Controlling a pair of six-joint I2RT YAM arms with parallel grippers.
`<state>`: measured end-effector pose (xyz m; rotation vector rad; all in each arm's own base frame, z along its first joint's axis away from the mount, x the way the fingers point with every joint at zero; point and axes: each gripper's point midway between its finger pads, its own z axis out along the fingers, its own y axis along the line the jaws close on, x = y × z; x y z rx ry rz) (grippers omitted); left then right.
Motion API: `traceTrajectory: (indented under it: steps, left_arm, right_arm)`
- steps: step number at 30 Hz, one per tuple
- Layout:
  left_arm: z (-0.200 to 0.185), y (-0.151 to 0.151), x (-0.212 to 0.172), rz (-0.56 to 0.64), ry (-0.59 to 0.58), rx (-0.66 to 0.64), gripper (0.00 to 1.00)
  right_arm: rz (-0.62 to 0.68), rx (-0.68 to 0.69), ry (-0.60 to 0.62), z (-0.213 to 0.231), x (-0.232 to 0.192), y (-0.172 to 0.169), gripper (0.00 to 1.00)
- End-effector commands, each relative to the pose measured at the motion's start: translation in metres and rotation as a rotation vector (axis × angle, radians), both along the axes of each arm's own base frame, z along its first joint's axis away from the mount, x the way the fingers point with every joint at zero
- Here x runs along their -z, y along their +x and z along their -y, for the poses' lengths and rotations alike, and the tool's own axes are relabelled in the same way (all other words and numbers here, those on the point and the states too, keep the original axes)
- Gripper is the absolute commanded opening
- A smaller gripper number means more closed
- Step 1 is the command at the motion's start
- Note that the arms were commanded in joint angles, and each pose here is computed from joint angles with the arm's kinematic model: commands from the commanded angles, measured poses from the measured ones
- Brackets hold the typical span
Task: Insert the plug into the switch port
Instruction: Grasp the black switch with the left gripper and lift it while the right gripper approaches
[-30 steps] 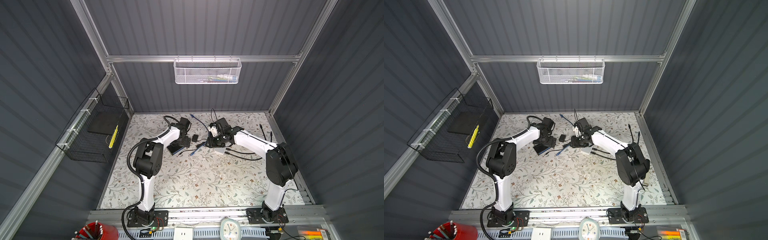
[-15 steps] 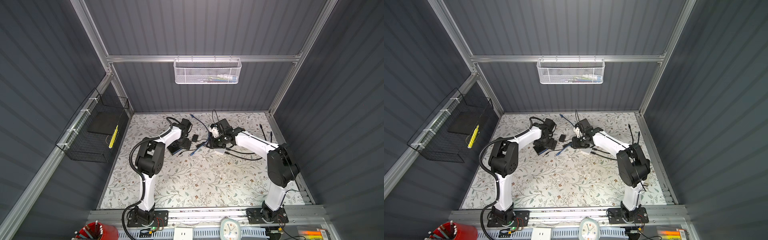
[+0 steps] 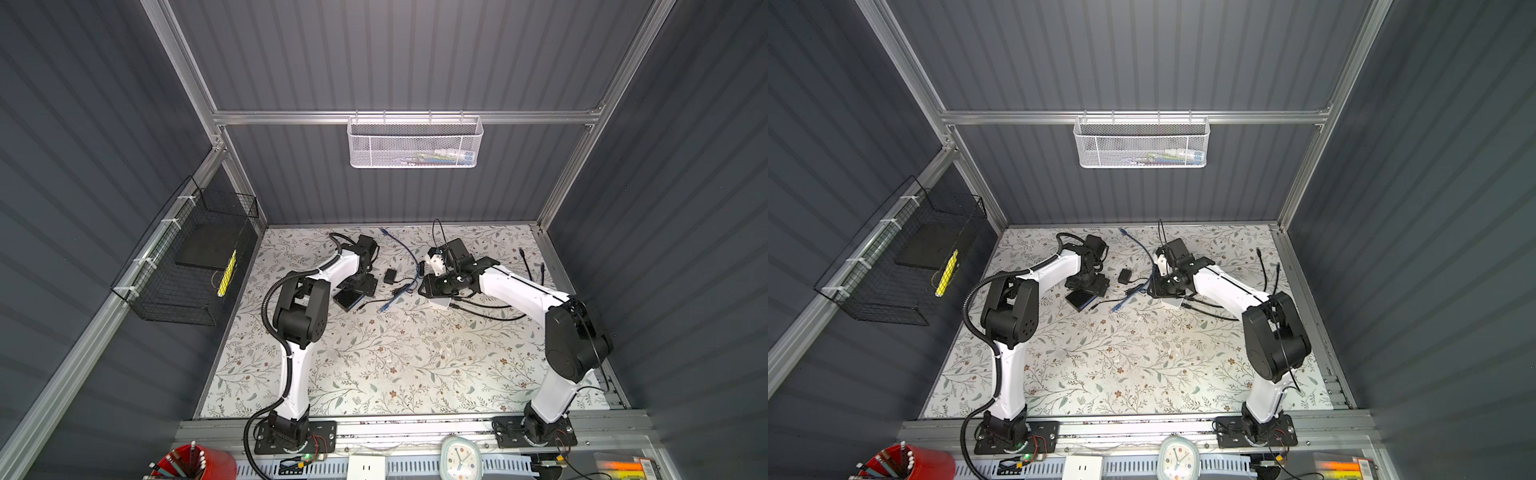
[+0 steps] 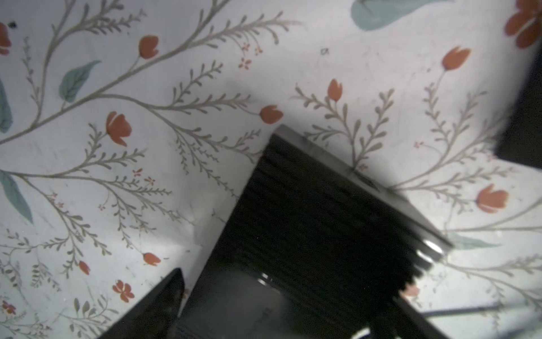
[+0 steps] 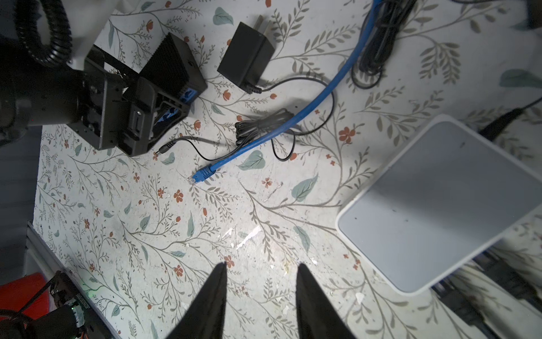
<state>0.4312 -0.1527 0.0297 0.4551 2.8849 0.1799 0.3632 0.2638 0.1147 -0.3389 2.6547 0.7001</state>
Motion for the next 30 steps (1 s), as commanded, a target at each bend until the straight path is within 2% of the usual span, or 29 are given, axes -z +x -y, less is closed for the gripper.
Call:
traceTrajectory:
  steps: [1, 4, 9, 13, 17, 21, 26, 30]
  left_arm:
    - [-0.001, -0.020, 0.028, -0.119, -0.006, 0.014, 0.72]
    - [-0.001, -0.025, 0.026, -0.110, -0.019, 0.010, 0.54]
    - [-0.004, -0.024, 0.007, -0.062, -0.021, 0.016, 0.35]
    - [0.007, -0.014, -0.039, 0.065, -0.104, 0.052, 0.26]
    - [0.031, -0.014, -0.103, 0.222, -0.278, 0.150, 0.25]
    - [0.055, -0.036, -0.142, 0.293, -0.427, 0.268, 0.28]
    - [0.088, -0.078, -0.143, 0.274, -0.383, 0.416, 0.26]
    - [0.104, -0.097, -0.141, 0.263, -0.381, 0.463, 0.25]
  right_arm:
    - [0.023, -0.004, 0.006, 0.003, -0.007, -0.001, 0.40]
    - [0.028, -0.001, 0.004, 0.005, -0.008, -0.002, 0.40]
    - [0.040, -0.003, 0.009, 0.006, -0.014, -0.002, 0.41]
    - [0.046, -0.019, 0.075, -0.002, -0.030, -0.006, 0.42]
    - [0.041, -0.005, 0.195, -0.005, -0.057, -0.008, 0.44]
    - [0.050, 0.013, 0.273, -0.002, -0.085, -0.013, 0.46]
    - [0.035, 0.021, 0.418, -0.004, -0.116, -0.016, 0.49]
    - [0.009, 0.046, 0.451, -0.003, -0.126, -0.017, 0.51]
